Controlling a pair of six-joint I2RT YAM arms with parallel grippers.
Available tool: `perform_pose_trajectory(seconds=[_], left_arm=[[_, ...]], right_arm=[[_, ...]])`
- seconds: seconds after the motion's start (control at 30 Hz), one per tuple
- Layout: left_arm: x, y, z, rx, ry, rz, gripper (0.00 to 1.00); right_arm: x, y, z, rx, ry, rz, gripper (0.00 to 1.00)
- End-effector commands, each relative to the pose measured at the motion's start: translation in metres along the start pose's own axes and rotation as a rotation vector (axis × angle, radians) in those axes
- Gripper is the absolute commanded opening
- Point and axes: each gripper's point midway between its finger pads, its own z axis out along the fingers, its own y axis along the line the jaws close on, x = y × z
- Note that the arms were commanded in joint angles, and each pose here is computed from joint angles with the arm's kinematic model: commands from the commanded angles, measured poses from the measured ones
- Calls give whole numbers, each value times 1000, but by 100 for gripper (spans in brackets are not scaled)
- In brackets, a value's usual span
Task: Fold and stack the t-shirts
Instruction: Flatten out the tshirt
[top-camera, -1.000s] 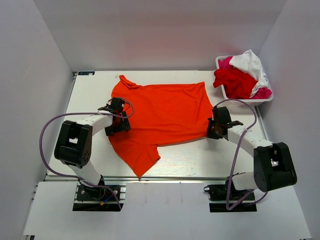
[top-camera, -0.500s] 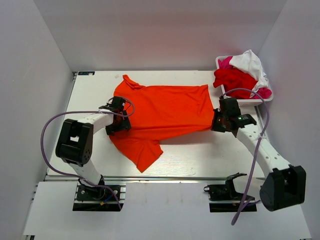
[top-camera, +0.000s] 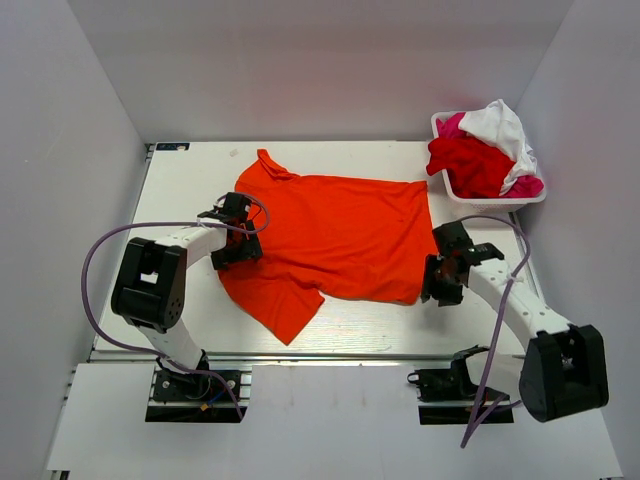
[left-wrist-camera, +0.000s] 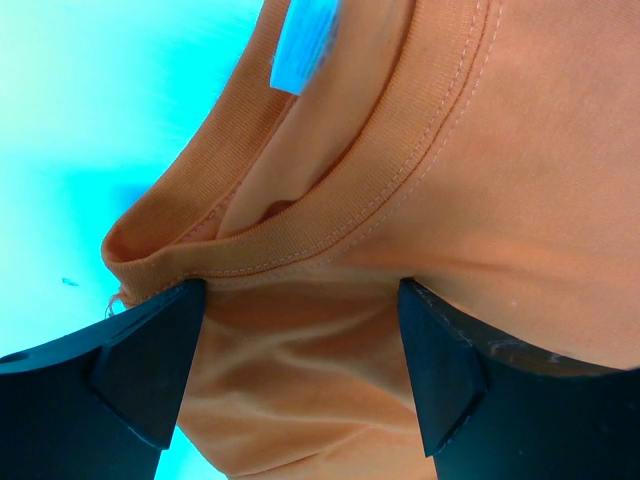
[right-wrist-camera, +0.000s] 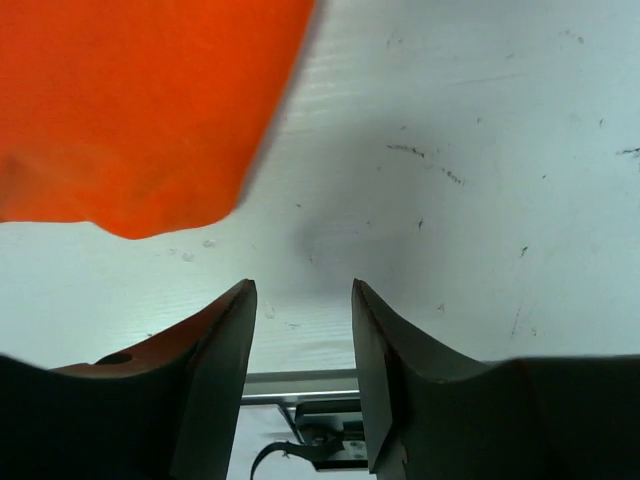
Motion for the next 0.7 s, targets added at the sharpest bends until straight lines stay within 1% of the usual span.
perform_pose_trajectory(seconds=[0.0,0.07,0.17,0.23,0.37,0.47,0.5,0.6,0.67], left_arm=[[53,33,27,-117,161,47,88],[51,32,26,-113,153,45,88],[51,32,26,-113,153,45,88],[51,32,26,-113,153,45,88],[51,32,26,-112,154,55,88],[51,32,26,-112,154,55,88],[51,32,26,-112,154,55,88],[49,32,24,-108,146,53,90],[48,33,24,-115,141,53,90]], right_arm=[[-28,9,-16,-55,-163,29,48],[-33,5,-16,-31,-195,63,48],[-41,-4,-13,25,-230,95,46],[-43,-9,-6,52,-232,106,43],[-43,-16,10,113,-209,113,43],[-47,-13,23,103,-203,110,43],[-49,-13,27,102,-208,113,45],[-55,-6,36,68,-231,106,45],[-70,11,35,-23,-289,111,49]])
